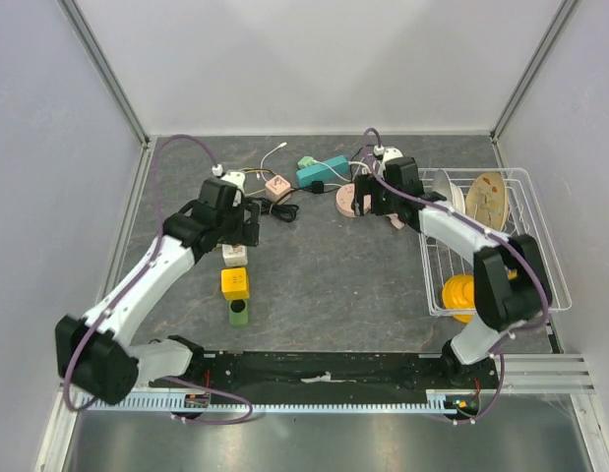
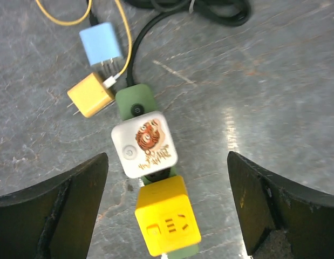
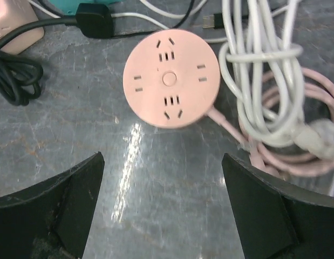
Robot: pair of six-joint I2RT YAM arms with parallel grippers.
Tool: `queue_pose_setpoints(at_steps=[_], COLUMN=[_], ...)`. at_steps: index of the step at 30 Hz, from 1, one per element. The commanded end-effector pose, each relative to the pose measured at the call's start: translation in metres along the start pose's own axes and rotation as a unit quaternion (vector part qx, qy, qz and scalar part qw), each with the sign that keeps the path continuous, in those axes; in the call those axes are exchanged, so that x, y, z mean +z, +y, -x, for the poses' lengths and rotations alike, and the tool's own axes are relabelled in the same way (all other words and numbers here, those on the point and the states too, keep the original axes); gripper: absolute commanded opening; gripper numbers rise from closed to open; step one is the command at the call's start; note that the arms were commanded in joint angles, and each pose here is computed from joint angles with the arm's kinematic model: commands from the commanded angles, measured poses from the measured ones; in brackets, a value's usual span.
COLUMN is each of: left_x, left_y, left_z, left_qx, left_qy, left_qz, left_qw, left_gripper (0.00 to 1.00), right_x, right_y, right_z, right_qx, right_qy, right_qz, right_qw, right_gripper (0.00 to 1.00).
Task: Insert the plug
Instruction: Move the socket to the center of the board.
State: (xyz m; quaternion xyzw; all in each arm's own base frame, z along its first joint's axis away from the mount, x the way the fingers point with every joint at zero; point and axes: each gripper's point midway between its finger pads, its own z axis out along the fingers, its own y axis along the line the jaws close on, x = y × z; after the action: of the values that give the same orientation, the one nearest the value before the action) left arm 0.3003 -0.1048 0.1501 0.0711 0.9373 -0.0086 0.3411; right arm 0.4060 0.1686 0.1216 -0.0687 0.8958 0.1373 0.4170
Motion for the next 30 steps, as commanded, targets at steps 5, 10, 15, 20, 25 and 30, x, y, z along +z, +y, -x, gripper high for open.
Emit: queue_pose_setpoints(at_steps=[5,10,15,20,25,30], left_x=[-0.064,-0.076,-0.071,-0.060,-0.055,-0.056], left_y=[-0.020,-0.011,-0.004,0.000,0.000,0.007], left_z=[0.020,0.009,0.001,-0.010,-0.013,-0.012], left_qx=[-0.021,-0.027,-0.025,-0.026,-0.023,-0.026], left_qy=[-0.138,-0.190,-0.212,-0.216,-0.224,-0.233], left_qz=[-0.109,-0.107,-0.094,-0.084,-0.084,-0.068], left_qw=[0.984,0.976,0.972,0.972,0.971,0.970], left_gripper=[0.98,0.97,0.96,0.96,0.95,0.95], right_x=[0.076,0.103,0.104,0.091,0.080,0.059], right_y=[0.007,-0.001,-0.005,0.000,-0.001,0.007], right_z=[0.033,0.017,-0.010,-0.049,-0.061,-0.073], right_qx=[-0.007,0.014,0.032,0.048,0.039,0.037], right_qy=[-0.004,0.022,0.053,0.097,0.115,0.133], right_qz=[0.048,0.037,0.031,0.055,0.068,0.089], right_qw=[0.999,0.999,0.998,0.993,0.990,0.986], right_gripper=[0.98,0.98,0.98,0.98,0.98,0.98])
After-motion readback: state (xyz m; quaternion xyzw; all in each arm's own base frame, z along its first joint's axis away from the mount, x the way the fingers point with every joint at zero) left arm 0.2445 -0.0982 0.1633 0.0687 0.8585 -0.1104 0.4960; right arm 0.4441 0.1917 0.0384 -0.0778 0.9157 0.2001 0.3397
